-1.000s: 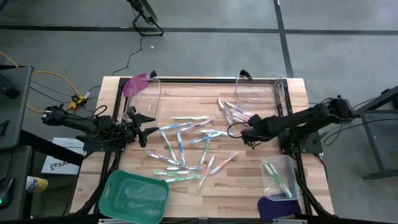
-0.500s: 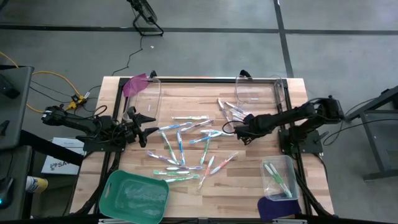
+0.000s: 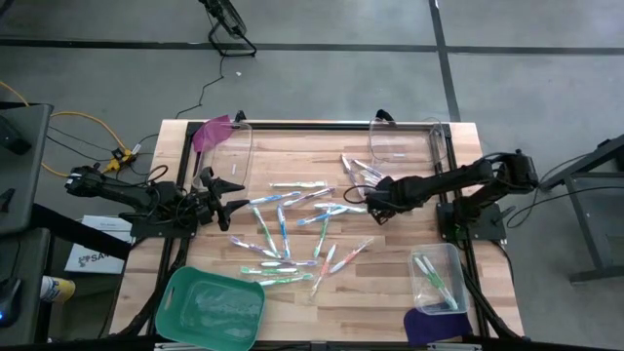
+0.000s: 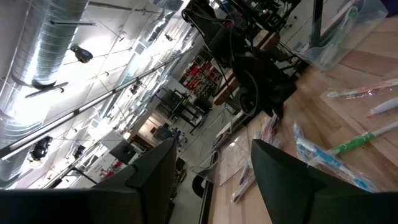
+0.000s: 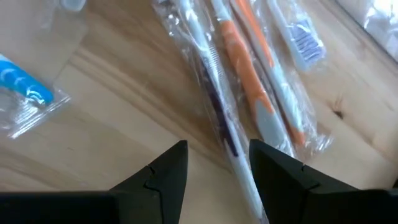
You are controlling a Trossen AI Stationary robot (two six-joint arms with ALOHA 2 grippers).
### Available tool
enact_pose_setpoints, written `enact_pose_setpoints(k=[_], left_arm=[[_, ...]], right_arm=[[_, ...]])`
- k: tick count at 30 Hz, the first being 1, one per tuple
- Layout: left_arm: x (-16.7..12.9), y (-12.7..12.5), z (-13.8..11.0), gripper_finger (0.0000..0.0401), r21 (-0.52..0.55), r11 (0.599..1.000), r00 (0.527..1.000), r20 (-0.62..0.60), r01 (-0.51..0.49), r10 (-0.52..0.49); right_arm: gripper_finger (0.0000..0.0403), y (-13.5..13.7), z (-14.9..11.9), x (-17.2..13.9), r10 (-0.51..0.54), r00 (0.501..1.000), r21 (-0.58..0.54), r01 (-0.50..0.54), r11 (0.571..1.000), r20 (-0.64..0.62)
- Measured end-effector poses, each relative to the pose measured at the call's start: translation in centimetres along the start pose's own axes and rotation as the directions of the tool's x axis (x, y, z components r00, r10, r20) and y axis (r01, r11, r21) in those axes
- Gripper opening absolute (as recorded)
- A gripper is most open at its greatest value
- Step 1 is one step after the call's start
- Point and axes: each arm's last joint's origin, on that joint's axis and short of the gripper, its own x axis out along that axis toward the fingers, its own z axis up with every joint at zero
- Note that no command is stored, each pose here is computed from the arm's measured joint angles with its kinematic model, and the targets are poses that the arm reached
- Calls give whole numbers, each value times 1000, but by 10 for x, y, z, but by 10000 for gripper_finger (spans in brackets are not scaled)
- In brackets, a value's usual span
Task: Pick & Place Toothbrushes
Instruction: Put the purple toothbrush into the right transparent bin
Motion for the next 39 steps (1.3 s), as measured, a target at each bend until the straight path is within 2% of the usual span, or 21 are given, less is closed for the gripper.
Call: enact_pose_setpoints(k=[9,18,29,39], left_arm=[[0,-1,0,203,3,1000,1000,-4,5,-5],[0,-1,0,203,-1,1000,1000,-4,5,-5],[0,-1,0,203,-1,1000,1000,-4,6,-6],[0,-2,-1,203,5,1000,1000,-11,17,-17]], right_arm=[[165,-1,1,0,-15,1000,-2,15,1000,17],[165,-3,3,1,-14,1000,-54,14,998,5],[165,-5,11,5,25,999,-67,-27,997,-21],[165,4,10,21,-11,997,-114,3,993,-70]])
